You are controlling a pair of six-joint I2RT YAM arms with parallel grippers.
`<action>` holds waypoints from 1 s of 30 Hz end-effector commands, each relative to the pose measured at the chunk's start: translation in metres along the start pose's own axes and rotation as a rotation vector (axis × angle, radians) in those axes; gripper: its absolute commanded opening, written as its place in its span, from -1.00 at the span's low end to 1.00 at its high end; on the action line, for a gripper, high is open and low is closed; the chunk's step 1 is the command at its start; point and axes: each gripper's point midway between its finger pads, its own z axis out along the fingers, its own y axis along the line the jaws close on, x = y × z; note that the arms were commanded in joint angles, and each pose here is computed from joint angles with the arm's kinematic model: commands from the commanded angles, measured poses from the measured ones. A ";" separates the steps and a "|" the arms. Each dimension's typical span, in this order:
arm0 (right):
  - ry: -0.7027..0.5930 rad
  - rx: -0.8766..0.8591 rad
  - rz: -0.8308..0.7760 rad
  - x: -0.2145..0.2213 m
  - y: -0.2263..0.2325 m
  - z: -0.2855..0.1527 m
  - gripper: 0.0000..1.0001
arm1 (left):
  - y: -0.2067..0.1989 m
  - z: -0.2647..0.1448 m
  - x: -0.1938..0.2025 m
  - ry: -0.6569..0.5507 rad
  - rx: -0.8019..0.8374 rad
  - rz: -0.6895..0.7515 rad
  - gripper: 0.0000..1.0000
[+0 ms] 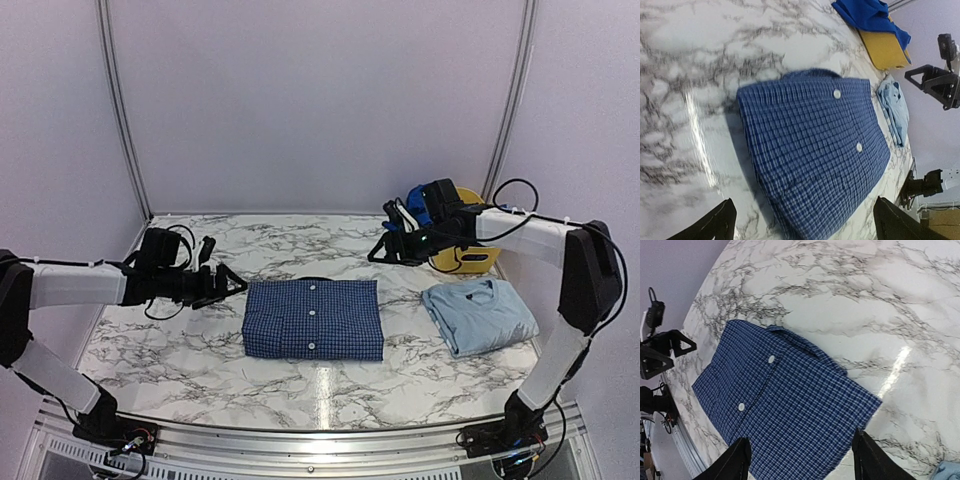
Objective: Fold and stack the mixed laundry pile
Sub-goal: Smooth out the square-folded shirt at the center of the board.
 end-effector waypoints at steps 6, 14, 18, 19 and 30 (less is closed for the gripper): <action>0.168 -0.269 0.059 0.080 0.076 0.055 0.26 | -0.016 0.000 0.059 0.063 0.160 -0.082 0.94; 0.253 -0.244 0.124 0.122 0.054 0.090 0.22 | -0.038 0.019 0.077 0.136 0.266 -0.091 0.39; 0.282 -0.219 0.138 0.132 0.044 0.099 0.21 | -0.034 0.028 0.084 0.160 0.249 -0.117 0.34; 0.288 -0.211 0.143 0.134 0.042 0.101 0.21 | -0.031 0.029 0.086 0.162 0.238 -0.127 0.34; 0.334 -0.142 0.185 0.154 0.023 0.109 0.21 | -0.003 0.023 0.143 0.293 0.200 -0.200 -1.00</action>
